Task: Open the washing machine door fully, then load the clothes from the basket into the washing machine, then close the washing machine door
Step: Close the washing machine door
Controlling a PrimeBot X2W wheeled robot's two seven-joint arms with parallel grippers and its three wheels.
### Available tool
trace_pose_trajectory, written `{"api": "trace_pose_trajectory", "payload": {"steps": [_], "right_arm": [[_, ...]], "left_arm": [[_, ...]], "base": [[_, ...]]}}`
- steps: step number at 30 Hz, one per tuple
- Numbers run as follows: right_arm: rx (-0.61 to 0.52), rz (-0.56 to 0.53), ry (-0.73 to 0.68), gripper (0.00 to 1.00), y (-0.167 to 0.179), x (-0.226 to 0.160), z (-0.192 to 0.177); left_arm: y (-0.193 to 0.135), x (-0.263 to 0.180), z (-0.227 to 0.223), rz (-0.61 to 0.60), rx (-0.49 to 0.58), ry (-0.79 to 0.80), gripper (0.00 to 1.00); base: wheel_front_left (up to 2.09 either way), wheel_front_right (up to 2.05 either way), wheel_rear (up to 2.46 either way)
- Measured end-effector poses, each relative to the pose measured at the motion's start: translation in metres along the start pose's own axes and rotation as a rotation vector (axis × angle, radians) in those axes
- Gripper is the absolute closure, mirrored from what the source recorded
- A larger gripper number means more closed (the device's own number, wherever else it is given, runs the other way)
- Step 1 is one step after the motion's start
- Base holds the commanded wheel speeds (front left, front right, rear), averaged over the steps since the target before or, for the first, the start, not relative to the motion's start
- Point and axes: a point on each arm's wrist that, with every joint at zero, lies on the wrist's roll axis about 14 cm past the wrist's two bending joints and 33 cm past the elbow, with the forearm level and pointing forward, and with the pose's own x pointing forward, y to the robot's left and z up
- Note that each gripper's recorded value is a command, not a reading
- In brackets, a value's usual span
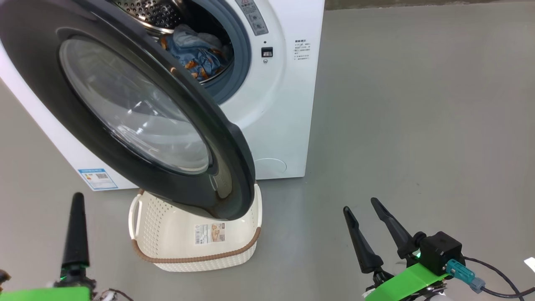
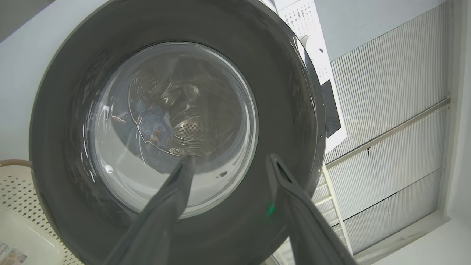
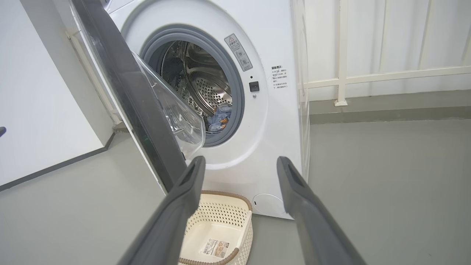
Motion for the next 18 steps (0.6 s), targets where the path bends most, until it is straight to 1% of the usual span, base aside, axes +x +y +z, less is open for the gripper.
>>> {"api": "trace_pose_trajectory", "payload": {"steps": [2, 4, 7, 9, 10, 12, 18], "right_arm": [[0.000, 0.003, 0.000, 0.00, 0.001, 0.000, 0.000], [0.000, 0.007, 0.000, 0.00, 0.002, 0.000, 0.000], [0.000, 0.012, -0.001, 0.00, 0.004, 0.001, 0.000], [0.000, 0.015, -0.001, 0.00, 0.005, 0.001, 0.000], [0.001, 0.018, -0.002, 0.00, 0.006, 0.001, 0.000], [0.001, 0.019, -0.002, 0.00, 0.006, 0.001, 0.000], [0.001, 0.023, -0.002, 0.00, 0.007, 0.002, 0.000]], "left_arm": [[-0.001, -0.002, 0.000, -0.012, 0.081, -0.009, 0.00], [-0.003, -0.003, 0.000, -0.028, 0.140, -0.026, 0.00], [0.000, -0.007, -0.003, -0.042, 0.270, -0.002, 0.00], [0.005, -0.009, -0.006, -0.049, 0.381, 0.032, 0.00], [0.006, -0.009, 0.001, -0.052, 0.465, 0.013, 0.00], [0.005, -0.009, 0.000, -0.070, 0.567, 0.024, 0.00], [0.004, -0.011, -0.006, -0.103, 0.761, 0.044, 0.00]], "base": [[0.00, 0.00, 0.00], [0.00, 0.00, 0.00], [0.00, 0.00, 0.00], [0.00, 0.00, 0.00], [0.00, 0.00, 0.00], [0.00, 0.00, 0.00], [0.00, 0.00, 0.00]]}}
